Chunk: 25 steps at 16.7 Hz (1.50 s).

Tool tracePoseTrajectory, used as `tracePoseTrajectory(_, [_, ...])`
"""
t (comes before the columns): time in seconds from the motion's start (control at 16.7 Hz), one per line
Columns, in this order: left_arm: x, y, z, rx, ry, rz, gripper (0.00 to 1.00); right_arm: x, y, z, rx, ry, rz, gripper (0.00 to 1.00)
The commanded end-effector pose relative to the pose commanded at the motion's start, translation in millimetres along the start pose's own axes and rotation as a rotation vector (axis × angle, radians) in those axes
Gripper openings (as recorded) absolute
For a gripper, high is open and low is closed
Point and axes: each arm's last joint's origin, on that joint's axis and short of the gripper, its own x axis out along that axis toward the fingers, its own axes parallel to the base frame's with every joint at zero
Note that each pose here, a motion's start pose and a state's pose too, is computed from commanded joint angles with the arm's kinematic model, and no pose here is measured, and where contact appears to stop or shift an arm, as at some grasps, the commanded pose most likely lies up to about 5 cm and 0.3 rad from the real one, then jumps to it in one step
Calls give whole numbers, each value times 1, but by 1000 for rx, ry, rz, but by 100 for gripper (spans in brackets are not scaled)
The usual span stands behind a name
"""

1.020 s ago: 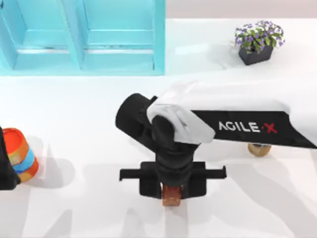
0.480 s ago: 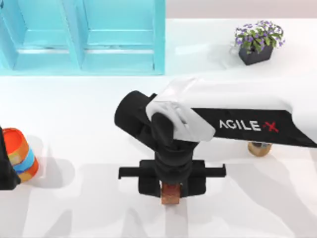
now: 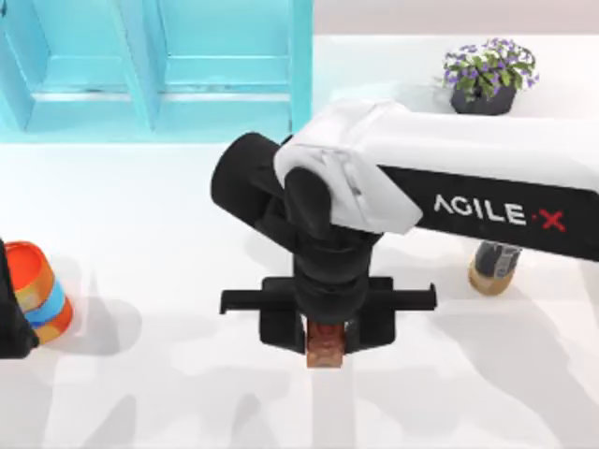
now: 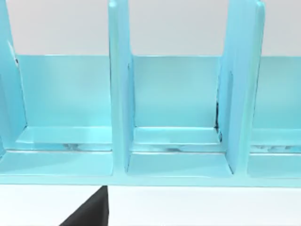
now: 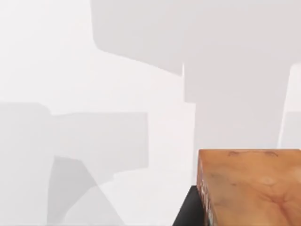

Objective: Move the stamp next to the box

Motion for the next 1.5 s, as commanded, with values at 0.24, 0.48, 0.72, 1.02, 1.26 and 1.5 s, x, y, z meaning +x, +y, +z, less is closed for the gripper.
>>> tracePoseTrajectory(0.24, [0, 0, 0, 0, 0, 0, 100, -9, -3, 15, 0, -18, 52, 0])
tracePoseTrajectory(0.48, [0, 0, 0, 0, 0, 0, 100, -51, -38, 79, -23, -120, 192, 0])
tracePoseTrajectory(0.72, [0, 0, 0, 0, 0, 0, 100, -75, -133, 143, -32, -144, 146, 0])
tracePoseTrajectory(1.02, [0, 0, 0, 0, 0, 0, 100, -88, -252, 159, -4, -32, 24, 0])
tracePoseTrajectory(1.26, [0, 0, 0, 0, 0, 0, 100, -92, -276, 156, -3, 1, -1, 0])
tracePoseTrajectory(1.5, [0, 0, 0, 0, 0, 0, 100, -91, -276, 157, -1, 1, -3, 0])
